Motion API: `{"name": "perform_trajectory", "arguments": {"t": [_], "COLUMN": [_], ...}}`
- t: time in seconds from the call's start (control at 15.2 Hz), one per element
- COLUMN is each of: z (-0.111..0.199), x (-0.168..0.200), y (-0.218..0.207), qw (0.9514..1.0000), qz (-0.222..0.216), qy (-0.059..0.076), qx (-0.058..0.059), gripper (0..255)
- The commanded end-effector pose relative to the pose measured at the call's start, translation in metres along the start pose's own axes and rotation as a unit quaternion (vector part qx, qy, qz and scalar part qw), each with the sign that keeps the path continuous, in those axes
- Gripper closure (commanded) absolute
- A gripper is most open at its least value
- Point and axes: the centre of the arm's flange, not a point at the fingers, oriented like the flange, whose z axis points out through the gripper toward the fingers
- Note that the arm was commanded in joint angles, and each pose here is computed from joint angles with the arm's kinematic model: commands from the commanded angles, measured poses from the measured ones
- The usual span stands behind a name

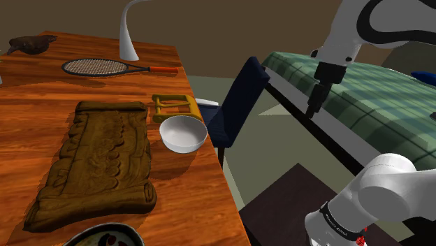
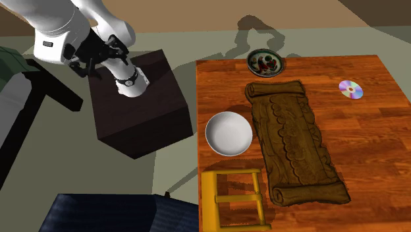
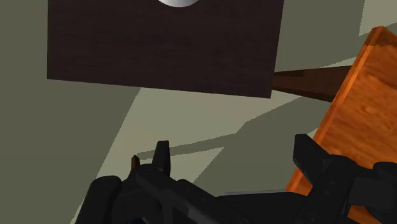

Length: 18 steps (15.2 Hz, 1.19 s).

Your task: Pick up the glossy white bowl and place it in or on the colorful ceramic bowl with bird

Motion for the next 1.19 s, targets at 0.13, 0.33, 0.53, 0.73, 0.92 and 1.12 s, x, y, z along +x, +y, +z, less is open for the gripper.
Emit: {"name": "perform_trajectory", "arguments": {"t": [0.13,0.33,0.53,0.73,0.92,1.12], "z": [0.01,0.025,0.039,0.053,0.067,0.081], "x": [0.022,0.056,0.089,0.123,0.157,0.191], "y": [-0.007,-0.018,-0.029,-0.04,-0.051,-0.063], "qw": [1.0,0.9999,0.9998,0.9996,0.9994,0.9991], "qz": [0.0,0.001,0.001,0.002,0.002,0.002], "qy": [0.002,0.005,0.008,0.01,0.013,0.016], "qx": [0.004,0.011,0.018,0.025,0.031,0.038], "gripper": [0,0,0,0,0,0]}}
